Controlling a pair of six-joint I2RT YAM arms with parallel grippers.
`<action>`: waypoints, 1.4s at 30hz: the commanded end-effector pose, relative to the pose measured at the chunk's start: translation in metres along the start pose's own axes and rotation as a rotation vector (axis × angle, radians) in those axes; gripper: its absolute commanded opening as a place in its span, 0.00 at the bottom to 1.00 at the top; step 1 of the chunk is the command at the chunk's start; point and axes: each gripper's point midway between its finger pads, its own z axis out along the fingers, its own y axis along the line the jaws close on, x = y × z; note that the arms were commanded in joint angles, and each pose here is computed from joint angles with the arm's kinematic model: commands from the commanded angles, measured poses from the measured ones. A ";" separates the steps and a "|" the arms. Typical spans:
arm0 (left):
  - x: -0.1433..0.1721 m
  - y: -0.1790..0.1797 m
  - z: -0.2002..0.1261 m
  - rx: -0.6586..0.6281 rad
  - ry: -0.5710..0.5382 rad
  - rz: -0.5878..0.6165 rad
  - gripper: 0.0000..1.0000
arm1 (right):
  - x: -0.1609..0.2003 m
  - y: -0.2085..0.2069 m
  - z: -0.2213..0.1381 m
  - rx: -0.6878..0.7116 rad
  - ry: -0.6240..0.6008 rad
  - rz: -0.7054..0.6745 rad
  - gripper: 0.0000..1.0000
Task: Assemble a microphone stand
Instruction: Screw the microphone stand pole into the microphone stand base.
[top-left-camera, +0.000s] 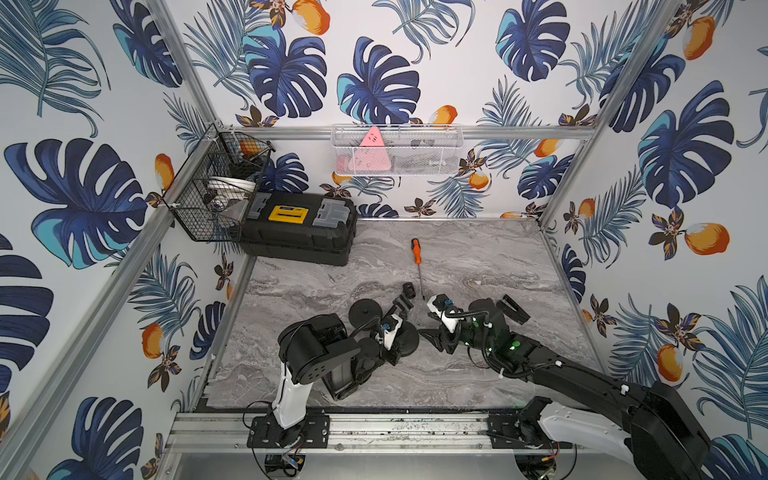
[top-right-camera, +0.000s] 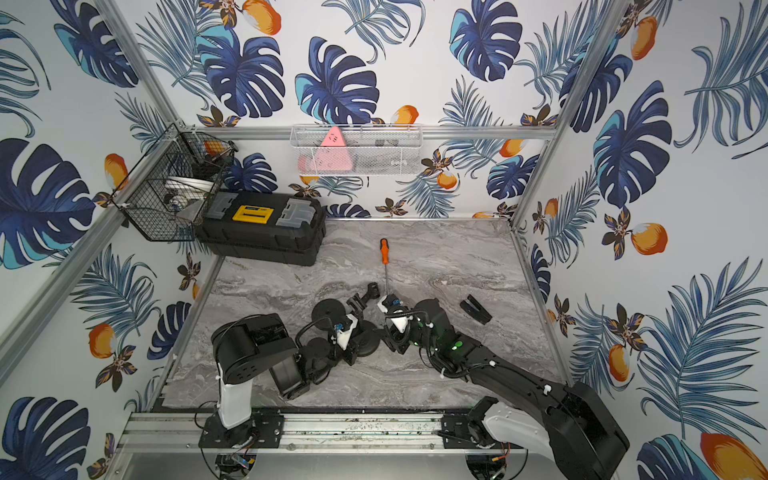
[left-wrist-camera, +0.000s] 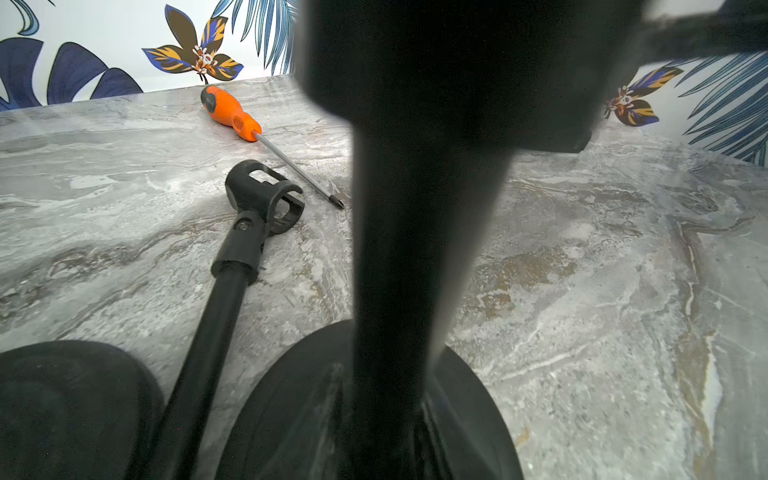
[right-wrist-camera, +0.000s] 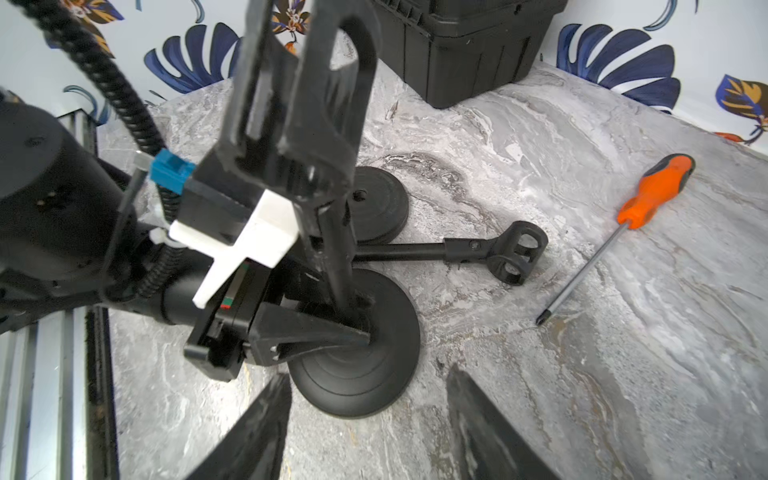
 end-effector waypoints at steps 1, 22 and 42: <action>-0.006 -0.008 0.005 0.036 -0.024 0.002 0.33 | -0.008 0.008 -0.006 -0.107 -0.014 -0.023 0.63; -0.018 -0.003 -0.009 0.022 -0.049 0.034 0.43 | -0.011 0.005 -0.005 -0.314 -0.057 -0.038 0.60; -0.016 -0.010 0.007 0.051 -0.052 0.067 0.28 | -0.020 0.015 0.005 -0.511 -0.024 -0.173 0.59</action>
